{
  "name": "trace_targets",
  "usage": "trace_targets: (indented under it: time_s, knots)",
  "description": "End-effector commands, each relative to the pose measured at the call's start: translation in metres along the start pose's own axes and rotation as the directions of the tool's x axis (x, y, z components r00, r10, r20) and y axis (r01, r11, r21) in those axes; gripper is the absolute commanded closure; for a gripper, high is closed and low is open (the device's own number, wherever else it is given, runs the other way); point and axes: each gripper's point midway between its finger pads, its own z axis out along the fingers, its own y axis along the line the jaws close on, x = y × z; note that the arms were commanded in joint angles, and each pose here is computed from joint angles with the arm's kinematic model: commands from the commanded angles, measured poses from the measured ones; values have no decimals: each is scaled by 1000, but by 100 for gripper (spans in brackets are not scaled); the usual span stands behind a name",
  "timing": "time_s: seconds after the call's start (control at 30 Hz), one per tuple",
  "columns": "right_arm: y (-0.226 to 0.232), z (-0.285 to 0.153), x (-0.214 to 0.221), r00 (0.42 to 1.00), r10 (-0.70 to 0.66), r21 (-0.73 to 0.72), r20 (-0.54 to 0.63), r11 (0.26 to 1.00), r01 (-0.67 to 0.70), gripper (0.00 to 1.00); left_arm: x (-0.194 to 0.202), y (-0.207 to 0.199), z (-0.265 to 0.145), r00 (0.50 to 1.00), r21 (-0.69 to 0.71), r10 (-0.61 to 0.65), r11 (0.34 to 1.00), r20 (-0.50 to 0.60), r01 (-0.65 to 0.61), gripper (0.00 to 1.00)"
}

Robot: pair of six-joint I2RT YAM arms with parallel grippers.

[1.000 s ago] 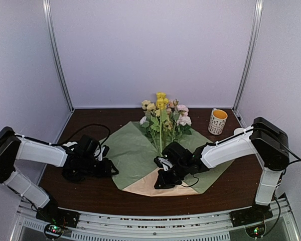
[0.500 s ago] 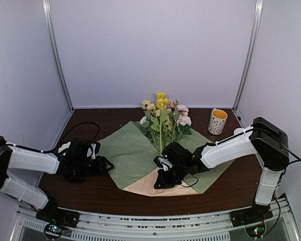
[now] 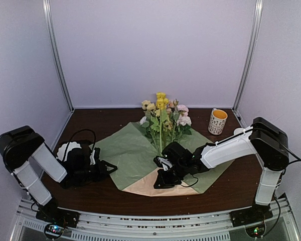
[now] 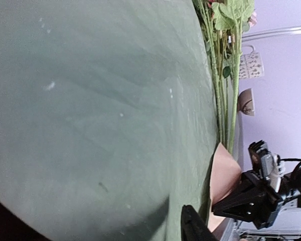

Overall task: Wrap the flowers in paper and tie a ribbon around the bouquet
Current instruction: Pick up the one-fourth-folded wrapping paper from the center of the board.

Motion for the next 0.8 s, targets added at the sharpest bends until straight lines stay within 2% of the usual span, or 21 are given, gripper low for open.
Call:
trace_targets:
  time_s: [0.0,0.1,0.3,0.5,0.6,0.7,0.77]
  knots:
    - [-13,6,10,1000,7,46,-19,999,-6,98,17,9,-7,991,74,-131,989,-12,131,70]
    - [-13,5,10,1000,6,50,-21,999,-5,98,18,9,-6,991,87,-129,988,-15,130,77]
    - [-14,4,9,1000,6,56,-19,998,-5,99,17,14,-13,991,39,-135,990,7,134,83]
    - [-13,3,9,1000,-3,61,-23,998,5,99,8,6,-16,999,-39,-36,999,16,37,86]
    - [-13,3,8,1000,-6,62,-23,998,7,98,6,-1,-16,1000,-69,18,997,6,-17,91]
    - [-12,3,8,1000,-9,64,-24,998,11,98,6,-2,-16,1000,-71,22,997,5,-21,100]
    - [-11,2,7,1000,-11,64,-22,998,13,98,7,-2,-14,1000,-65,22,998,-1,-22,100]
